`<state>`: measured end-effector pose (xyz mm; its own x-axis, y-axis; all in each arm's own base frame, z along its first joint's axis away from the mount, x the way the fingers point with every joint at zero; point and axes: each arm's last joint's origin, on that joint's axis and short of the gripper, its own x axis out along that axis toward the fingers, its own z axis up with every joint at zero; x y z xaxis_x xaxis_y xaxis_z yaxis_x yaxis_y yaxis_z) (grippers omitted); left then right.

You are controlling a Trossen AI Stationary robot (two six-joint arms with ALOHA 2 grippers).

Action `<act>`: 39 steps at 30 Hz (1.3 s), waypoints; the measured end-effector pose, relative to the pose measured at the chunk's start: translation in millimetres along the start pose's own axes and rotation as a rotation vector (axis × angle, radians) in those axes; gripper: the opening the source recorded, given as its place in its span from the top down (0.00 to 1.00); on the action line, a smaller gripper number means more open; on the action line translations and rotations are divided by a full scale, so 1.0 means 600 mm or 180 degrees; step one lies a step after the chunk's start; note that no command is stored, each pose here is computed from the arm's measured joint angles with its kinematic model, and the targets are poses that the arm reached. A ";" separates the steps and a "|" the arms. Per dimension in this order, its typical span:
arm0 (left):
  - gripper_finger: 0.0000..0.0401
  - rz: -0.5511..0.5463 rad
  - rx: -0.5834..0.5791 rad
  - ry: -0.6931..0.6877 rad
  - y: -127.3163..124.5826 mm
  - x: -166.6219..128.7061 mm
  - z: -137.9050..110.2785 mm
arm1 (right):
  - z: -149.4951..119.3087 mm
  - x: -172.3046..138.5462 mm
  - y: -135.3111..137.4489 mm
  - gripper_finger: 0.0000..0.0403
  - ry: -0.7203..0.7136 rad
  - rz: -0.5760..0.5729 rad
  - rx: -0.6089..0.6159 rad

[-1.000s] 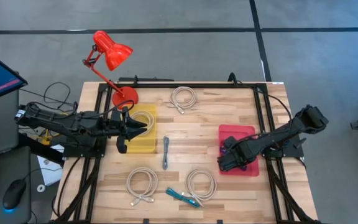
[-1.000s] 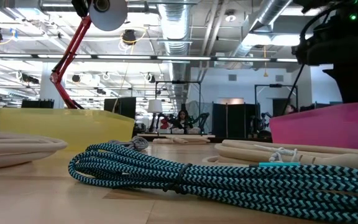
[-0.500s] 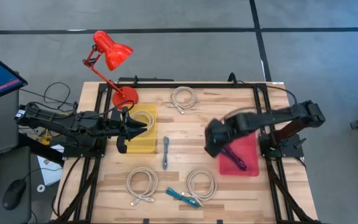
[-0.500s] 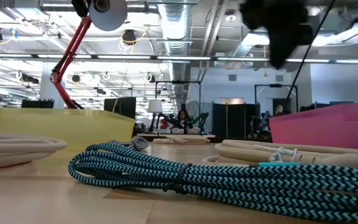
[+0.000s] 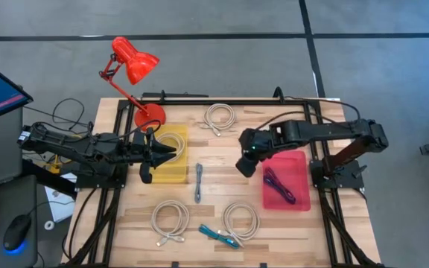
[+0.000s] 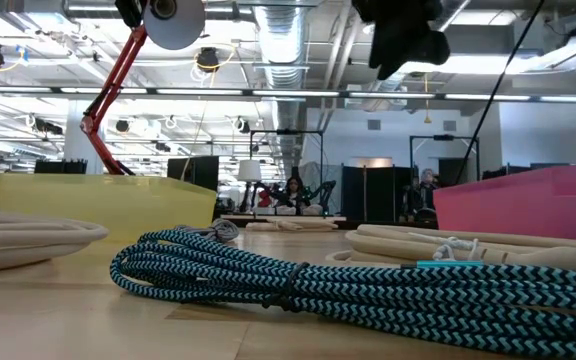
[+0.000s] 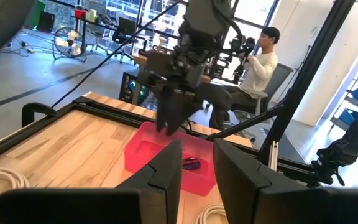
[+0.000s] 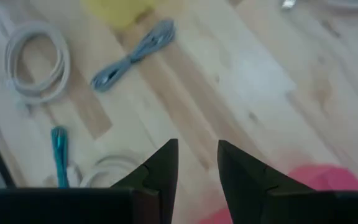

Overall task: Pick & Place USB Port
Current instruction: Put the brown HDMI cable into the yellow bin

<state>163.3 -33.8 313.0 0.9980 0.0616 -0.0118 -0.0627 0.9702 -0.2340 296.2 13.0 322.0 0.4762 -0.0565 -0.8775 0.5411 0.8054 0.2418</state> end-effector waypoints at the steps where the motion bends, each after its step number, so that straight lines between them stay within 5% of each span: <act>1: 0.78 0.0001 0.0000 0.0001 0.000 0.000 0.000 | -0.003 0.000 0.002 0.74 0.0032 0.0000 -0.0020; 22: 0.78 0.0011 0.0015 0.0041 0.001 0.000 -0.002 | -0.061 0.017 0.070 0.74 0.0271 0.0113 -0.0192; 31: 0.78 0.0010 0.0016 0.0044 0.001 0.000 -0.002 | -0.041 0.047 0.078 0.74 0.0131 0.0199 -0.0141; 39: 0.78 0.0012 0.0018 0.0045 0.001 0.000 -0.002 | -0.003 0.078 0.067 0.74 -0.0095 0.0239 -0.0642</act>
<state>163.2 -33.7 311.6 0.9977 0.0619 -0.0262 -0.0663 0.9713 -0.2285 338.9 43.4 290.0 0.5320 -0.0069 -0.8467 0.3551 0.9096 0.2157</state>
